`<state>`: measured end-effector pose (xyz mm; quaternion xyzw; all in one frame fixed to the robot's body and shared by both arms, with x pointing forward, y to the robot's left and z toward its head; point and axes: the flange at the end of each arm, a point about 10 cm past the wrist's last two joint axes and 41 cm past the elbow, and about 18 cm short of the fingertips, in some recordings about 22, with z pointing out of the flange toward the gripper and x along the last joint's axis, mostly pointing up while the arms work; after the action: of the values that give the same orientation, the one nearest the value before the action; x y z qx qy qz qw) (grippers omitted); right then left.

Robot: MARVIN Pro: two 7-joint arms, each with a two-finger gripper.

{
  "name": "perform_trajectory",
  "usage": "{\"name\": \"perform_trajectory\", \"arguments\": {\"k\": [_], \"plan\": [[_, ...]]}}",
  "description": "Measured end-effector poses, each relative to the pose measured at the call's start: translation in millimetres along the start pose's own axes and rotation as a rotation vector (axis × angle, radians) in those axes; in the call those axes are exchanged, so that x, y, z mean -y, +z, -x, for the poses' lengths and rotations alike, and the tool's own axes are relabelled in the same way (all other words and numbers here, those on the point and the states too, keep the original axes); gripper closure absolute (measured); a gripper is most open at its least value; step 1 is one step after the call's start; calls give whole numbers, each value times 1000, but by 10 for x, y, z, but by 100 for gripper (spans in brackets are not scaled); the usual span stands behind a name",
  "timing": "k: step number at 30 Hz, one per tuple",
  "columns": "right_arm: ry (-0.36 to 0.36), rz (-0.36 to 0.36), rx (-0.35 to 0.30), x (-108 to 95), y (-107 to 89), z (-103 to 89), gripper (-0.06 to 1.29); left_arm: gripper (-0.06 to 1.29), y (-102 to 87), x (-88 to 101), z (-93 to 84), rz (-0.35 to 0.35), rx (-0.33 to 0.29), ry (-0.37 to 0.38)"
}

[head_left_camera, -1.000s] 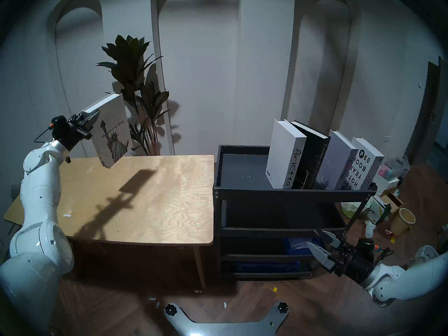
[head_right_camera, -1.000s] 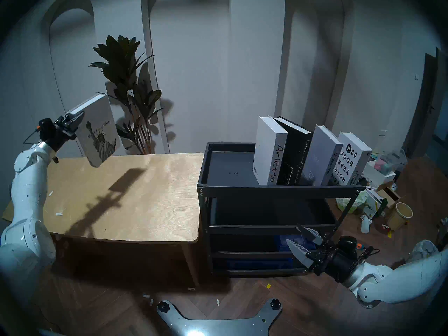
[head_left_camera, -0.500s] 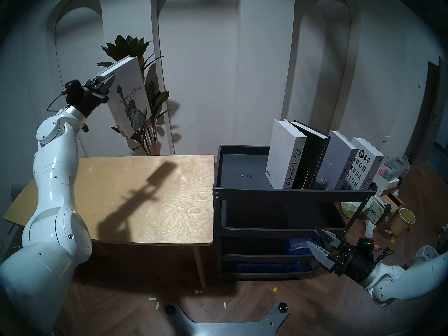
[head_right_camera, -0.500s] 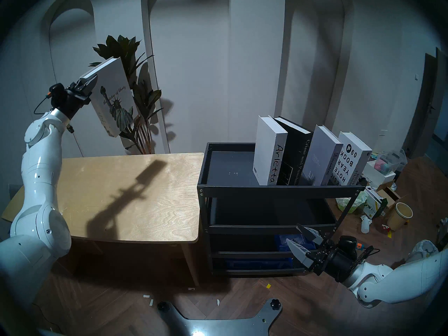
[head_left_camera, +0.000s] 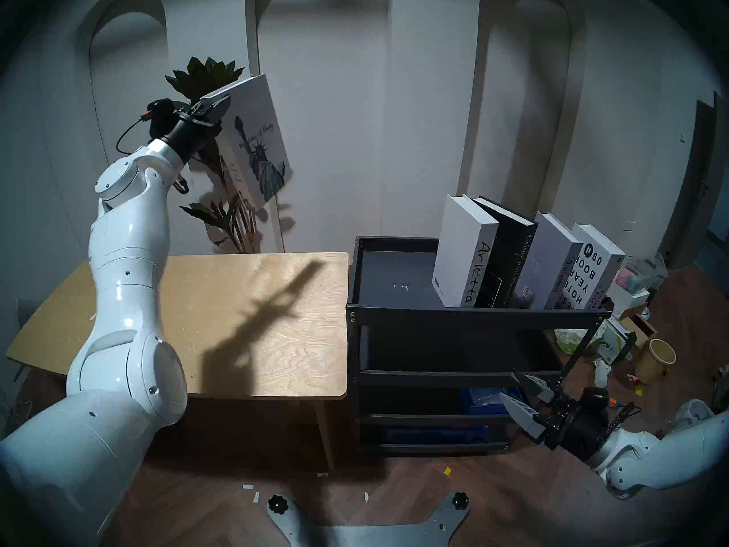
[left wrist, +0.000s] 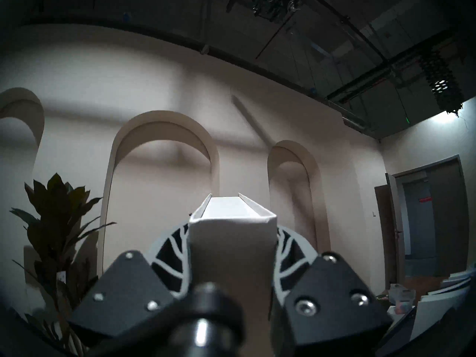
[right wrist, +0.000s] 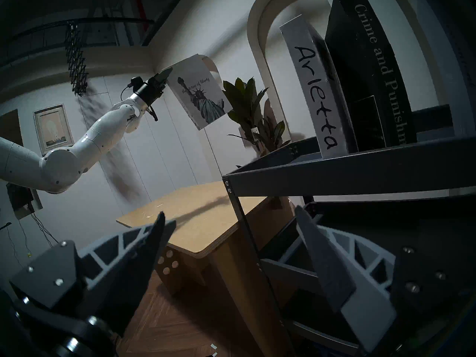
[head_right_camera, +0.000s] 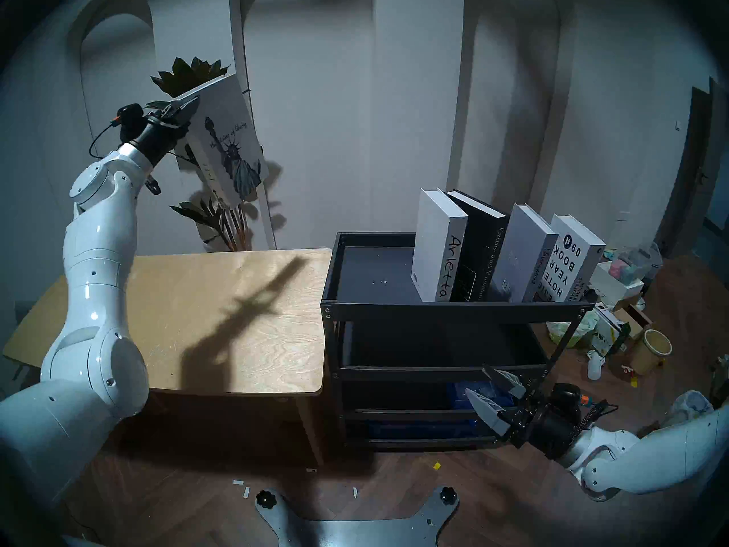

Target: Move the books from the display table onto the shelf, standing them upright with spines facing out and tallest at one end

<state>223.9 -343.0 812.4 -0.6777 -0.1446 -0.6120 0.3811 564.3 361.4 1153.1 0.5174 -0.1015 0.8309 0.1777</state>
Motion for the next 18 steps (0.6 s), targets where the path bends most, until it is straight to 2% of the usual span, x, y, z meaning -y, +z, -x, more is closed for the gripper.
{"name": "perform_trajectory", "arguments": {"k": [7, 12, 18], "plan": [[0, 0, 0, 0, 0, 0, 0, 84, 72, -195, 15, -28, 49, -39], [0, -1, 0, 0, 0, -1, 0, 84, 153, -442, -8, -11, 70, -14], [0, -1, 0, 0, 0, -1, 0, 84, 241, -862, 51, 50, 101, 17]]}}
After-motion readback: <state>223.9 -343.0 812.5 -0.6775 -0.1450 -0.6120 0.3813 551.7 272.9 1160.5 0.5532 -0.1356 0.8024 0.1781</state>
